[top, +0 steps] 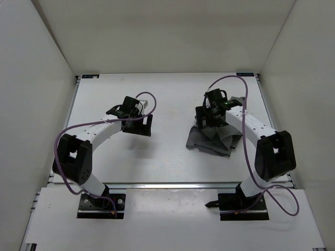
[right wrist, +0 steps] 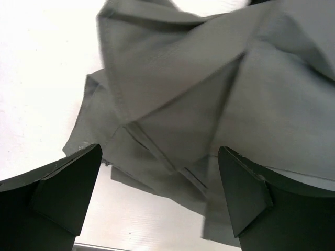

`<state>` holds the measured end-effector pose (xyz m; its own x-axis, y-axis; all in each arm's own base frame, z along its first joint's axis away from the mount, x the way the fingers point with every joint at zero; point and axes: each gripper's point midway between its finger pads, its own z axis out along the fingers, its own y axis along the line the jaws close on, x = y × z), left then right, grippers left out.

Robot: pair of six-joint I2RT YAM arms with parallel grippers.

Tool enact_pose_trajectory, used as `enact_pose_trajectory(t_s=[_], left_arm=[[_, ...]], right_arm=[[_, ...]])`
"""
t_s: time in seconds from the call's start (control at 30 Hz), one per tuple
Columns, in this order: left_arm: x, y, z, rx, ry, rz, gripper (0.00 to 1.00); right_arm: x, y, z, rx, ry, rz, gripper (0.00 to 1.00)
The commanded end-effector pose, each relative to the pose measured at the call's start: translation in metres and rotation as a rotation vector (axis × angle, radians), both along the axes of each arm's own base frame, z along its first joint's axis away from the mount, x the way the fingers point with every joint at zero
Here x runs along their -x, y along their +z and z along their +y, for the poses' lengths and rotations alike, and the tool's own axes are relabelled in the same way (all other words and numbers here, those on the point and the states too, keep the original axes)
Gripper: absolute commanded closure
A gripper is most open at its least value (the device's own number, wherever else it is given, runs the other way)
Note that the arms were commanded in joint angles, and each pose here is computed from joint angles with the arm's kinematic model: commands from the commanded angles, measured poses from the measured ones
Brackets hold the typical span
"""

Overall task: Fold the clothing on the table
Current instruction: Move the skirt to the center of the board

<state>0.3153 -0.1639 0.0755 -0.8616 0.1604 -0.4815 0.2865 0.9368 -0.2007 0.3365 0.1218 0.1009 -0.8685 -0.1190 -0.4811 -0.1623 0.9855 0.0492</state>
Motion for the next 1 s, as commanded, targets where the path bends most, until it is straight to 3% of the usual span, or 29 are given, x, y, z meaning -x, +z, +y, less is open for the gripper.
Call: enact_pose_trajectory(t_s=[0.0, 0.13, 0.37, 0.57, 0.77, 0.87, 0.97], left_arm=[[-0.002, 0.009, 0.007, -0.073, -0.016, -0.039, 0.01], [0.004, 0.008, 0.009, -0.017, 0.007, -0.03, 0.01], [0.011, 0.019, 0.021, 0.027, 0.031, -0.081, 0.01], [0.02, 0.015, 0.025, 0.034, 0.022, -0.075, 0.01], [0.019, 0.017, 0.028, 0.012, 0.013, -0.082, 0.02], [0.016, 0.018, 0.028, 0.026, 0.019, -0.087, 0.02], [0.017, 0.017, 0.026, 0.039, 0.017, -0.085, 0.01]], right_arm=[[-0.01, 0.0, 0.02, 0.048, 0.062, -0.013, 0.1], [-0.023, -0.012, 0.036, 0.106, 0.1, -0.017, 0.09], [-0.04, -0.038, 0.02, 0.161, 0.065, 0.01, 0.1], [-0.048, -0.043, 0.005, 0.12, 0.018, 0.014, 0.34], [-0.048, -0.048, 0.0, 0.188, 0.002, 0.0, 0.78], [-0.051, -0.046, 0.005, 0.196, 0.018, -0.015, 0.95], [-0.064, -0.035, 0.017, 0.148, 0.029, -0.034, 1.0]])
